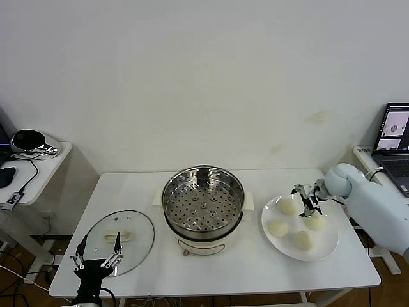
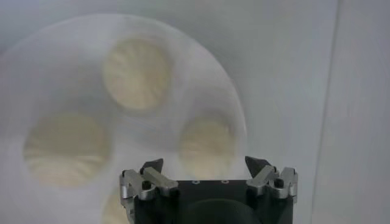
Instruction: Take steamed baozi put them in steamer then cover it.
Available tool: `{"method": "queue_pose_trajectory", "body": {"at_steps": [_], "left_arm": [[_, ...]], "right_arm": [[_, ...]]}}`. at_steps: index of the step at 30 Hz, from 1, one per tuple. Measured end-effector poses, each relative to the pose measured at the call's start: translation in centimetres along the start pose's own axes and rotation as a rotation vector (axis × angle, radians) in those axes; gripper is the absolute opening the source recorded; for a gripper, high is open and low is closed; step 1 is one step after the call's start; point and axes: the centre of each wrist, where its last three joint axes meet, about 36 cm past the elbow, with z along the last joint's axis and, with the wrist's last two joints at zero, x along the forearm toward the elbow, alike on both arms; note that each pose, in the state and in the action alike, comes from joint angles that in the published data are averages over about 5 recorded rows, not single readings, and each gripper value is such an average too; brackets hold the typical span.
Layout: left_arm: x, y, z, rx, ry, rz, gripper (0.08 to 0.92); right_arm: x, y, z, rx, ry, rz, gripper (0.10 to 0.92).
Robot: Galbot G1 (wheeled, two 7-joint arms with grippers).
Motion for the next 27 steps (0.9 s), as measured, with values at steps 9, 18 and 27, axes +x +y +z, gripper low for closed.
{"method": "queue_pose_trajectory", "body": {"at_steps": [9, 18, 27], "left_arm": [[0.1, 0.0, 0.1, -0.004, -0.005, -0.001, 0.823], [0.2, 0.0, 0.3, -0.008, -0.011, -0.003, 0.823], [0.3, 0.0, 0.2, -0.008, -0.013, -0.003, 0.823]], "right_arm": [[-2.0, -0.5, -0.4, 0.001, 0.017, 0.003, 0.823], [-3.4, -0.8, -0.7, -0.001, 0.032, -0.005, 0.738], [-3.6, -1.2, -0.8, 0.011, 0.043, -0.012, 0.607]]}}
